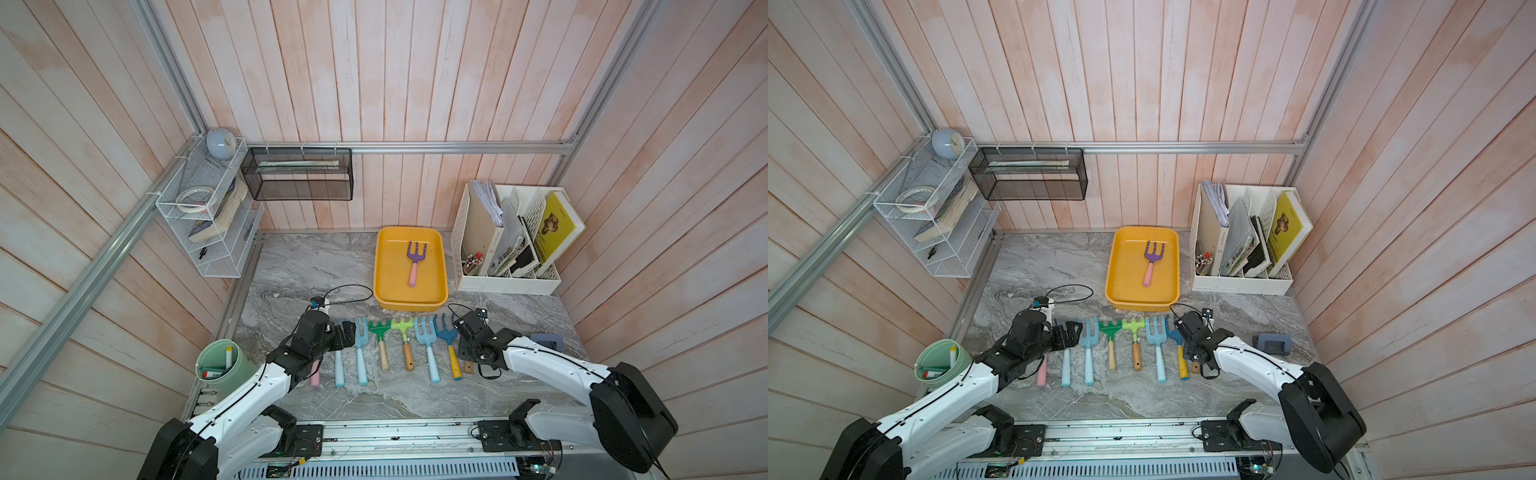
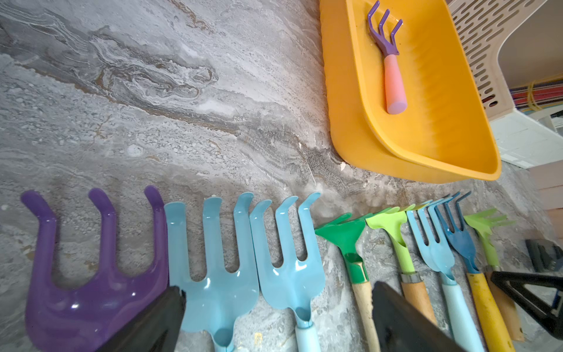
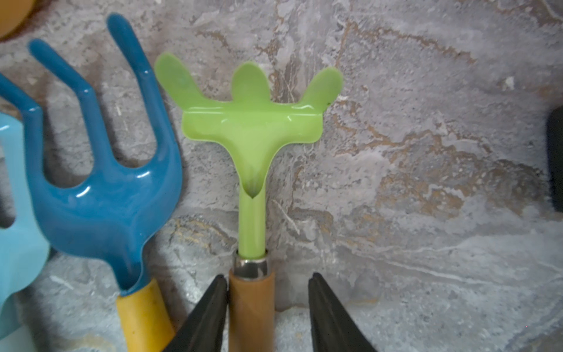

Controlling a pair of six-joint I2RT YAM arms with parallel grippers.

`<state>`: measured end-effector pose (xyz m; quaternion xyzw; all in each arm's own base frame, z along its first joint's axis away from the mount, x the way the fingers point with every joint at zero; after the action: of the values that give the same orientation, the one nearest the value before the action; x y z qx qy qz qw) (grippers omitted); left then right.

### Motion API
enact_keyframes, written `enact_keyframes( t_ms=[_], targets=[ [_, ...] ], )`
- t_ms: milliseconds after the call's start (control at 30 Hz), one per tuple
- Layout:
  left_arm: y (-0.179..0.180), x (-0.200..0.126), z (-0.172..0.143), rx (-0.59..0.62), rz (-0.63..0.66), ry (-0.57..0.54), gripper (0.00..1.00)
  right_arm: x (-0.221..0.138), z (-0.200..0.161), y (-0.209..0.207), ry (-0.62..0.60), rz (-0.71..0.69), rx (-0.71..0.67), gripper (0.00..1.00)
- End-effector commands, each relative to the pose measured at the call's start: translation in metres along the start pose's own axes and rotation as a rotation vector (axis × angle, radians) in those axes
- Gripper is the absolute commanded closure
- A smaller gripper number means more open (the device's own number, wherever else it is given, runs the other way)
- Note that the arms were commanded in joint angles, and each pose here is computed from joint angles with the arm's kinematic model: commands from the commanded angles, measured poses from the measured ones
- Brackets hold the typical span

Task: Take the hand rake out of the storage box
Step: Place the rake at the center of the board.

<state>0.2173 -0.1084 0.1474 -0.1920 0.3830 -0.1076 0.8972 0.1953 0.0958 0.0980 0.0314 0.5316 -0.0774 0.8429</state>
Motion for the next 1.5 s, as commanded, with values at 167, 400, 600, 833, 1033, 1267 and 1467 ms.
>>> enact_keyframes(
  t_ms=[167,400,600,833,1033,1267,1467],
  targets=[
    [0.003,-0.001,-0.001,0.004,0.009,-0.009,0.0,0.015,0.013,0.0,0.002,0.049,-0.04,0.59],
    [0.003,-0.001,-0.001,0.005,0.008,-0.009,0.0,0.017,0.025,-0.001,0.005,0.093,-0.102,0.59],
    [0.003,-0.002,-0.001,0.004,0.007,-0.013,0.0,0.027,0.038,0.0,0.026,0.149,-0.104,0.68],
    [0.003,-0.004,0.0,0.002,0.004,-0.02,0.0,0.032,0.044,0.004,0.047,0.153,-0.121,0.76],
    [0.003,-0.004,0.0,0.004,0.004,-0.021,0.0,0.029,0.054,-0.008,0.012,0.055,-0.155,0.83],
    [0.003,-0.004,0.0,0.002,0.004,-0.021,0.0,0.025,0.068,0.001,-0.04,0.13,-0.25,0.87],
    [0.003,-0.003,-0.001,0.003,0.005,-0.018,0.0,0.029,0.069,-0.001,-0.029,0.135,-0.243,0.88]
  ],
)
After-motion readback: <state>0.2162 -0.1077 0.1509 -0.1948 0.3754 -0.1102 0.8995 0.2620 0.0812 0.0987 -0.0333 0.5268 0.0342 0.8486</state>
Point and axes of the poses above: each gripper's point midway between its finger pads, its own x axis out along the fingers, its own y axis along the line the jaws close on, z = x × y, the point moved 8 cm from there along -x, back along the fingers, and after that the axes turned 3 degrees about -x, right-handed, at the moved point
